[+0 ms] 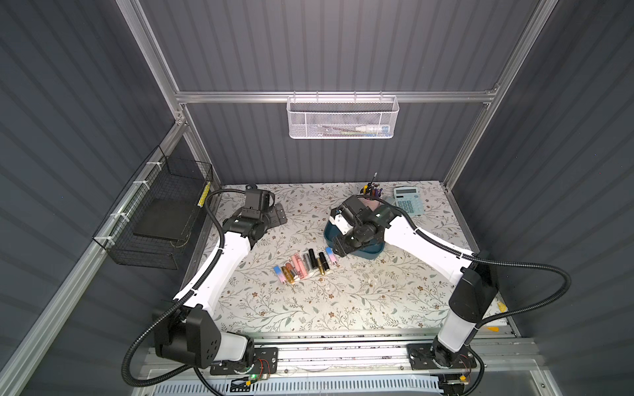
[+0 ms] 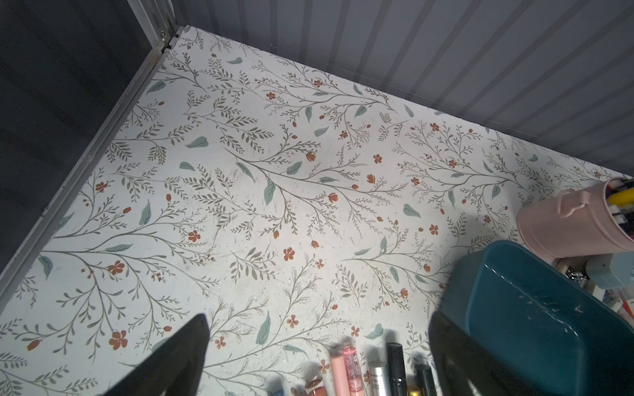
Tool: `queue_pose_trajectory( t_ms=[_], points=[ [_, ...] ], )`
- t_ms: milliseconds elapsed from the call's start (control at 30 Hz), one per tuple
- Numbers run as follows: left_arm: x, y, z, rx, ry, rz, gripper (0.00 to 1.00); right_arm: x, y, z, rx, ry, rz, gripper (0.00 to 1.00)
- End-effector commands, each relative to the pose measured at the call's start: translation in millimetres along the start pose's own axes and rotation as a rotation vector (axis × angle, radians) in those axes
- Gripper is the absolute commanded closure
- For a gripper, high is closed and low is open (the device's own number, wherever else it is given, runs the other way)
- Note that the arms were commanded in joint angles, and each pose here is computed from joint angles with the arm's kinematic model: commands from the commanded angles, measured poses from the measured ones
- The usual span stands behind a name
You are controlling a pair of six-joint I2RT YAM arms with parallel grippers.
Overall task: Put the lipstick into the storage box
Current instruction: Pick up the lipstick at the center of the board.
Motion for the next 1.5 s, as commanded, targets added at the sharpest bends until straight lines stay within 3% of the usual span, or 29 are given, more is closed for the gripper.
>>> queue_pose_trajectory(
  t_ms=[0,333,1467],
  points=[
    [10.5,-0.7,-11.2,0.039,0.034,0.036,0.0,-0.9,-21.6,-5.3,0.032,-0.031,0.003,0.46],
    [18.3,6.0,-23.8,0.084,0.046,0.053,0.0,-0.5,-61.6,-2.8,0.1,0.006,-0.04,0.56],
    [28.4,6.0,-34.4,0.106,0.036,0.095,0.0,12.1,-127.6,0.4,0.221,0.044,-0.038,0.61]
  ],
)
Point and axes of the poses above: each gripper's point midway between its finger pads, its own y axis back along the fingers, its own x axis along the line the jaws close on, z = x × y, the point moved 3 cm from there along y, back along the fingers, and after that the axes turned 8 degrees about y, right-handed, at the moved point
